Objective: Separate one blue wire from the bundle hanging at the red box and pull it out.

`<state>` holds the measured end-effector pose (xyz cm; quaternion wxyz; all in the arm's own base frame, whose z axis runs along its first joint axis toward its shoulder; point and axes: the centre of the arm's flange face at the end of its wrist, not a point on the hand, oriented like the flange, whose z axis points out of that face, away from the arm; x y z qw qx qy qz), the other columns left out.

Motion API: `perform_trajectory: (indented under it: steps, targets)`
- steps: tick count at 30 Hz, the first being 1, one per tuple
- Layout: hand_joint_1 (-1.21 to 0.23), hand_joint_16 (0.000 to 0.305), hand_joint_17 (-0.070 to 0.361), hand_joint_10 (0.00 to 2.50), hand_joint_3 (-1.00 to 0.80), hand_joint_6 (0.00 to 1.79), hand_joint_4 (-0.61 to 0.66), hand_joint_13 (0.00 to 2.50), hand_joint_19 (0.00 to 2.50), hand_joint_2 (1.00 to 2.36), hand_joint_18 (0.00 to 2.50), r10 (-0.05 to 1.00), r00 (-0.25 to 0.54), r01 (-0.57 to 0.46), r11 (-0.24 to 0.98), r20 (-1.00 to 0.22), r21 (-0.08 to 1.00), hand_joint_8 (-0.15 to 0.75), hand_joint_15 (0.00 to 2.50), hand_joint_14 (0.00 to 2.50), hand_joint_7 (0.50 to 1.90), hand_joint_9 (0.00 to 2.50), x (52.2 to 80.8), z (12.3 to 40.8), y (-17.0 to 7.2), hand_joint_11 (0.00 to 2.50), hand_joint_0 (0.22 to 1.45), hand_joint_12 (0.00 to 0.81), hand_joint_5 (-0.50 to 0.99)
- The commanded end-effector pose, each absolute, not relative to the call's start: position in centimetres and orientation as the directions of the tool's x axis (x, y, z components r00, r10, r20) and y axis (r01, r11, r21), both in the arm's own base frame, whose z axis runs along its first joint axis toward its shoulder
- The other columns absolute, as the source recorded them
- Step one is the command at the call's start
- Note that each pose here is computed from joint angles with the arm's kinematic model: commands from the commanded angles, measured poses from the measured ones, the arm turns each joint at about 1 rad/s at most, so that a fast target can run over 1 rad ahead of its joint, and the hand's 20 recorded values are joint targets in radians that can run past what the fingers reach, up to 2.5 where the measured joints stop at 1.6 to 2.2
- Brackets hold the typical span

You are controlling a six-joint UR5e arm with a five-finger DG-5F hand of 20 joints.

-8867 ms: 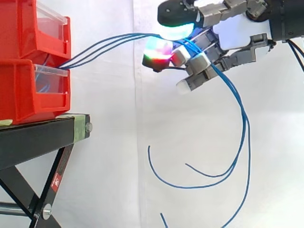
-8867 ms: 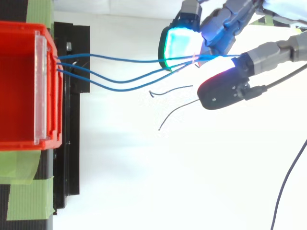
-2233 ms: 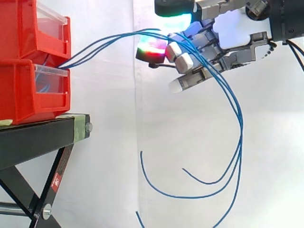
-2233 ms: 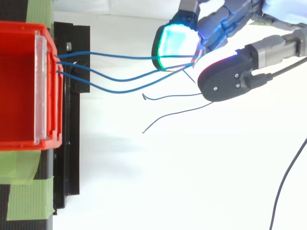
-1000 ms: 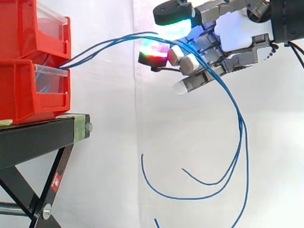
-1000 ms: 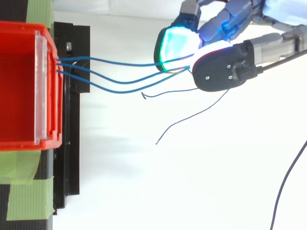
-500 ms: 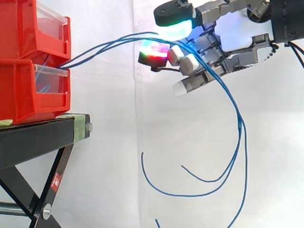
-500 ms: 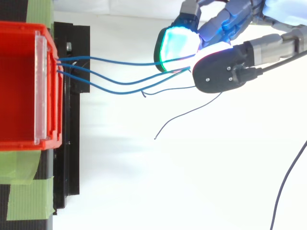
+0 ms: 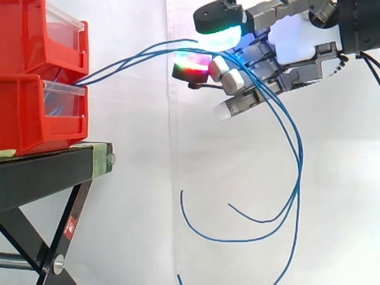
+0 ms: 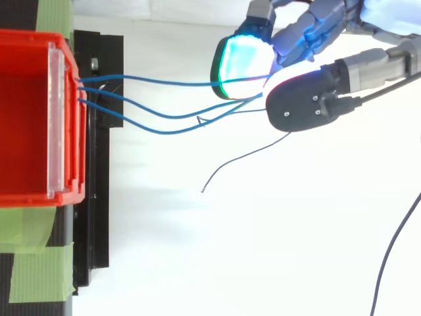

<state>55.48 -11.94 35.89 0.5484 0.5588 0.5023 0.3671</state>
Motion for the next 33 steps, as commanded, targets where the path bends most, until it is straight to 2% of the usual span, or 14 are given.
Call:
perform_trajectory:
  steps: [1,12,14,19,33]
  targets:
    - [-0.99,0.062,0.139,0.02,-0.01,0.89,0.26,0.96,0.21,1.02,0.6,0.964,0.227,0.16,0.106,-0.141,0.981,0.334,0.94,0.03,0.93,0.67,55.44,35.83,-12.01,1.04,0.69,0.463,-0.26]
    - [-1.0,0.062,0.14,0.02,-0.08,0.85,0.27,0.85,0.18,1.02,0.56,0.964,0.227,0.16,0.105,-0.14,0.982,0.313,0.88,0.03,0.96,0.54,55.44,35.83,-12.01,0.98,0.68,0.457,-0.28]
    - [-1.0,0.06,0.136,0.02,-0.13,0.85,0.26,0.98,0.21,1.02,0.6,0.964,0.227,0.16,0.105,-0.14,0.982,0.305,0.98,0.03,0.95,0.56,55.44,35.83,-12.01,1.02,0.7,0.442,-0.28]
    - [-1.0,0.059,0.134,0.02,-0.22,0.84,0.27,0.99,0.22,1.02,0.63,0.965,0.227,0.157,0.1,-0.135,0.982,0.308,0.97,0.03,0.91,0.56,55.48,35.9,-11.99,0.99,0.72,0.45,-0.28]
    - [-0.82,0.057,0.127,0.02,-0.32,0.83,0.25,1.11,0.39,1.01,0.67,0.966,0.226,0.155,0.093,-0.127,0.983,0.365,1.01,0.02,0.88,0.83,55.5,35.9,-11.91,1.02,0.6,0.464,-0.23]
